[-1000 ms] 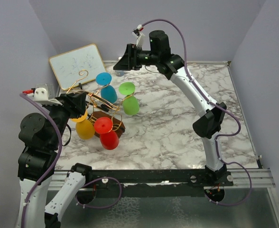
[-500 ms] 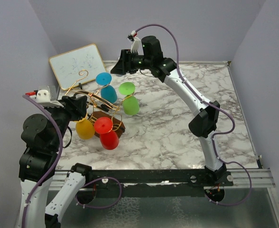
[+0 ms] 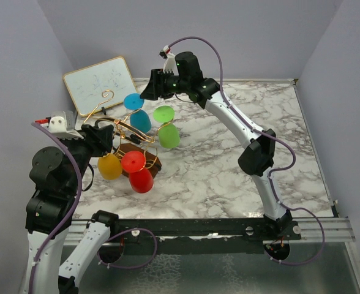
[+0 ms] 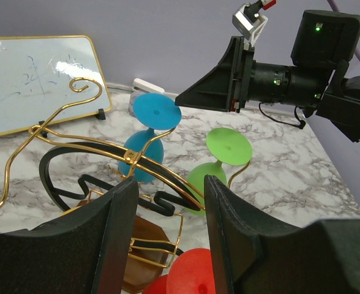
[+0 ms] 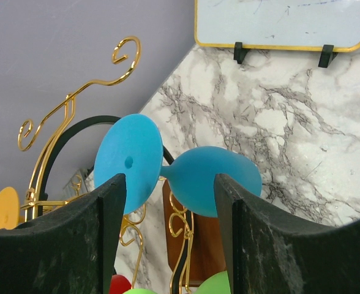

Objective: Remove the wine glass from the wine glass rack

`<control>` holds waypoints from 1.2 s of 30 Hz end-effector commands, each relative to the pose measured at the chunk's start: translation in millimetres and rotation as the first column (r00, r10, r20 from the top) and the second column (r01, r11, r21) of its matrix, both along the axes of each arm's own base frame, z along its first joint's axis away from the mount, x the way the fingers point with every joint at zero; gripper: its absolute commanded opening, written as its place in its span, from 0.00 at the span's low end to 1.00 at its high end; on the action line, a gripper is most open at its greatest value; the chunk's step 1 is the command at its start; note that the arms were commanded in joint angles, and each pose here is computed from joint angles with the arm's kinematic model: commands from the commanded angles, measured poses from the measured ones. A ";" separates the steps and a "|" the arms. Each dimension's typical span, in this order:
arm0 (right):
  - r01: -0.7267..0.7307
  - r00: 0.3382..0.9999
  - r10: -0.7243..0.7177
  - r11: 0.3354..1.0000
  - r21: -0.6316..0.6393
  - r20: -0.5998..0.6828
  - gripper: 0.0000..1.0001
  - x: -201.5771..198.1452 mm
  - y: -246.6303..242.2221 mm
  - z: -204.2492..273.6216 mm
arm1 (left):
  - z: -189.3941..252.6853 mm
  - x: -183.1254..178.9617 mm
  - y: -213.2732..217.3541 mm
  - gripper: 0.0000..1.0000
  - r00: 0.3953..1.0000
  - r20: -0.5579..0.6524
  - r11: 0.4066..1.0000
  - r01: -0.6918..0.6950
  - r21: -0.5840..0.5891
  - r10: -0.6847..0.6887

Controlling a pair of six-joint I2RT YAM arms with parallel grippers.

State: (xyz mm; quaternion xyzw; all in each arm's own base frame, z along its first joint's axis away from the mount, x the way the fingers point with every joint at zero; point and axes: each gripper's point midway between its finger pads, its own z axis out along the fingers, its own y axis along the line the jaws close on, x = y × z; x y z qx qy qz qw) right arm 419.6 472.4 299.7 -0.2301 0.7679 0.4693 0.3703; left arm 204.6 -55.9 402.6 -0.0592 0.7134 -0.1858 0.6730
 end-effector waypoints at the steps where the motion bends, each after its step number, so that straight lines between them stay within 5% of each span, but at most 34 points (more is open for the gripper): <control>1: 0.004 0.998 -0.006 1.000 0.024 0.066 0.60 2.6 10.8 11.5 | -2.1 -2.0 -1.6 0.49 1.000 0.001 1.000 0.008 -0.008 -0.008; 16: -0.022 0.996 0.018 0.999 0.042 0.084 0.55 -0.6 21.4 12.1 | -11.7 4.2 -2.9 0.49 1.000 -0.018 1.000 0.008 0.002 -0.008; 36: -0.024 0.997 0.021 0.999 0.044 0.079 0.32 -4.4 27.4 6.0 | -19.0 6.3 -2.1 0.49 0.999 -0.034 1.000 0.001 0.011 -0.001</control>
